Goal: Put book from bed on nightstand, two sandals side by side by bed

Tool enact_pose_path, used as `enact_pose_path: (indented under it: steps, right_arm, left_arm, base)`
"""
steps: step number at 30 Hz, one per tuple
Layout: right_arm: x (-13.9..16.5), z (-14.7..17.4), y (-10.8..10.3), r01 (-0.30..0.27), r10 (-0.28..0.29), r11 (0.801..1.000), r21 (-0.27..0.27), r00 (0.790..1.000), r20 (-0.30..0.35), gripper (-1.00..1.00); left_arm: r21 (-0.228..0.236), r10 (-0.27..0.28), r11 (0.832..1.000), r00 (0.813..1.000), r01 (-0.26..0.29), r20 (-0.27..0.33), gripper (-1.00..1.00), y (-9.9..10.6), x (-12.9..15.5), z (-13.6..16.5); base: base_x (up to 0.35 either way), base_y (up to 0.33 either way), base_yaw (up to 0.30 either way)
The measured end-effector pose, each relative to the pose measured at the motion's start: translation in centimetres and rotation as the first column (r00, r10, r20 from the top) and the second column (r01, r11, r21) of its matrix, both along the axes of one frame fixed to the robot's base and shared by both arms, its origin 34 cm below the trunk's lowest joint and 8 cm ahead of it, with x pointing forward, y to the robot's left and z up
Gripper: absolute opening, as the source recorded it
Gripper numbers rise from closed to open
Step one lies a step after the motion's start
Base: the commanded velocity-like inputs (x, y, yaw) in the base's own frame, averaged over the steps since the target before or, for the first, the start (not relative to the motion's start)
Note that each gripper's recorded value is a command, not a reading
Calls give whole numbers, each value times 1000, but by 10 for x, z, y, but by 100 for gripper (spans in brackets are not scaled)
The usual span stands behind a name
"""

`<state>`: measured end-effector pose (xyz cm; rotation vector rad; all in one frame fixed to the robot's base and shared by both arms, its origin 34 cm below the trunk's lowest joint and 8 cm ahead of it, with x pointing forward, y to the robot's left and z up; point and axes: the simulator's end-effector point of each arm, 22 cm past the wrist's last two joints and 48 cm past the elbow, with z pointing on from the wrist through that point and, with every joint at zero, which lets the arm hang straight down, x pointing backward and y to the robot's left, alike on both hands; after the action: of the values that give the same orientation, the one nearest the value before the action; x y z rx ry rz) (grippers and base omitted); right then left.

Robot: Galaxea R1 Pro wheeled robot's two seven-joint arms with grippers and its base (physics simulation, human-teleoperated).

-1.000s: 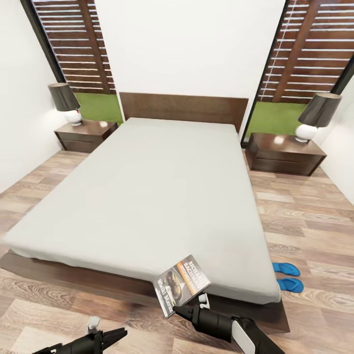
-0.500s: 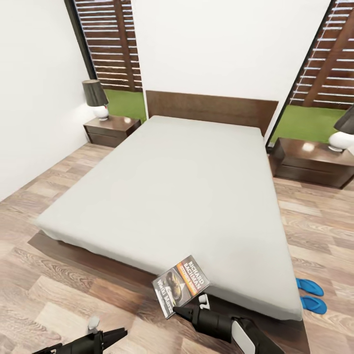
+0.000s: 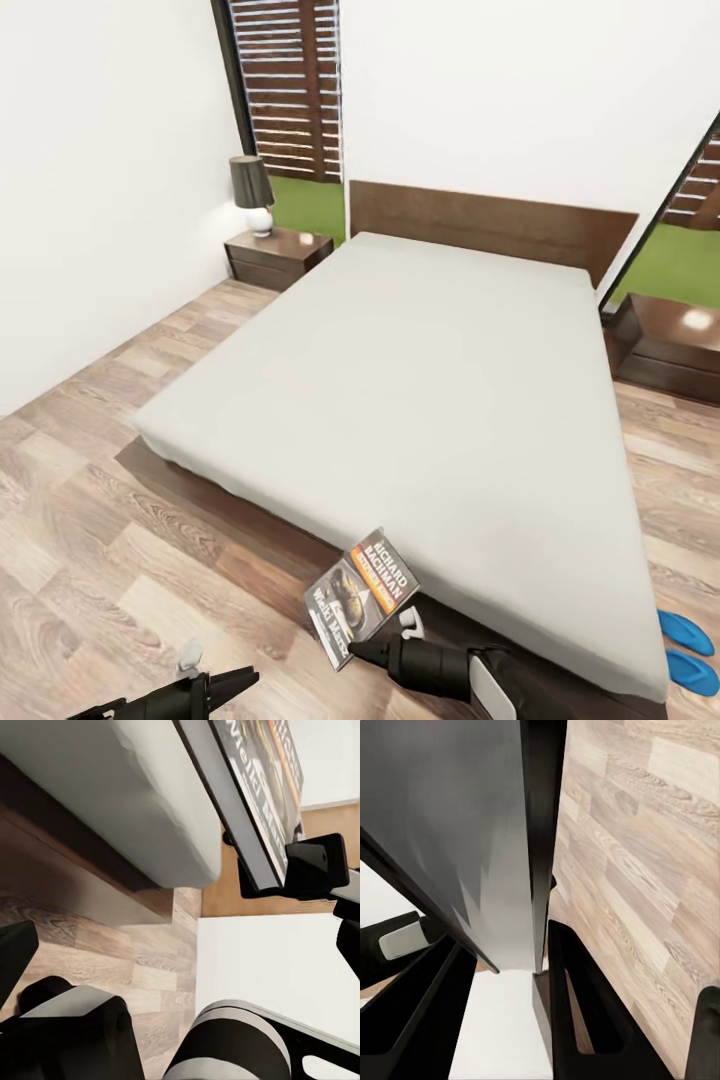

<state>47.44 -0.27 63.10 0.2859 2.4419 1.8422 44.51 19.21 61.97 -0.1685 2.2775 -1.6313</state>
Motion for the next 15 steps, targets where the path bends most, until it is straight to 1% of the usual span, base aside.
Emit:
enact_pose_path:
  steps: [15]
  right_arm:
    - [-1, -1, 3, -1, 1, 1000, 3, 1000, -4, -100]
  left_arm:
    - [0, 0, 1000, 1000, 0, -6, 100, 0, -1, -2]
  base:
    - [0, 0, 291]
